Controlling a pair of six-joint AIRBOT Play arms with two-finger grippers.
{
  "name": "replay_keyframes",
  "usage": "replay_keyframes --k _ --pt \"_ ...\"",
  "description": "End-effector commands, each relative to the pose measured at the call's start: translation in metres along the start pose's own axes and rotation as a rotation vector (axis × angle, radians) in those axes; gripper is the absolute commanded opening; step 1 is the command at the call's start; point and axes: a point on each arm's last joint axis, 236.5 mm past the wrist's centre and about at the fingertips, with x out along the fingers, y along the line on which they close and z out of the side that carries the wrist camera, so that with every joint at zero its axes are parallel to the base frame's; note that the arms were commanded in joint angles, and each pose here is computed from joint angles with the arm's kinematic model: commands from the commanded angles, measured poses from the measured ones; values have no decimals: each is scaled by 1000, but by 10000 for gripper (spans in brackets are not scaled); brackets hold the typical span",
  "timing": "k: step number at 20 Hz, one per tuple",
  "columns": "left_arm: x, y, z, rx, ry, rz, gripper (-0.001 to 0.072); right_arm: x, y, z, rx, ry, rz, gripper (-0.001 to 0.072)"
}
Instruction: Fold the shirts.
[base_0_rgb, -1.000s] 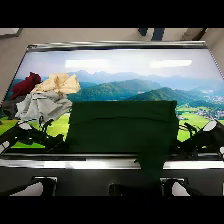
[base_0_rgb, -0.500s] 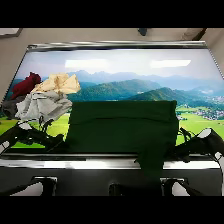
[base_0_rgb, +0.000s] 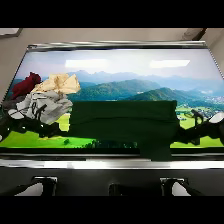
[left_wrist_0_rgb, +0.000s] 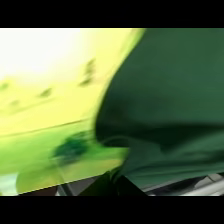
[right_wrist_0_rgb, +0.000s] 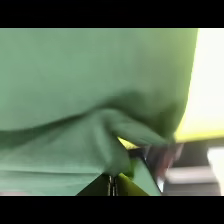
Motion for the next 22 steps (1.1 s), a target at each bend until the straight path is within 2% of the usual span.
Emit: replay_keyframes --k 1,5,10,13,20,21,22 --pt "-29 -34 53 66 -114 -4 25 -43 33 71 -68 -158 4 33" --pt "-27 -46 126 57 -142 -7 25 -46 68 160 -105 -280 12 34" --pt "2 -41 178 23 -86 -18 26 -29 82 224 -77 -318 74 35" --pt "25 -43 191 41 -62 -16 28 -9 86 239 -39 -329 125 37" --pt "55 -56 194 98 -52 -16 29 13 81 220 -31 -214 125 43" --pt "56 -59 192 104 -49 -18 30 10 81 220 -33 -217 122 96" --pt "57 -60 190 106 -38 -18 68 5 83 220 -34 -227 126 222"
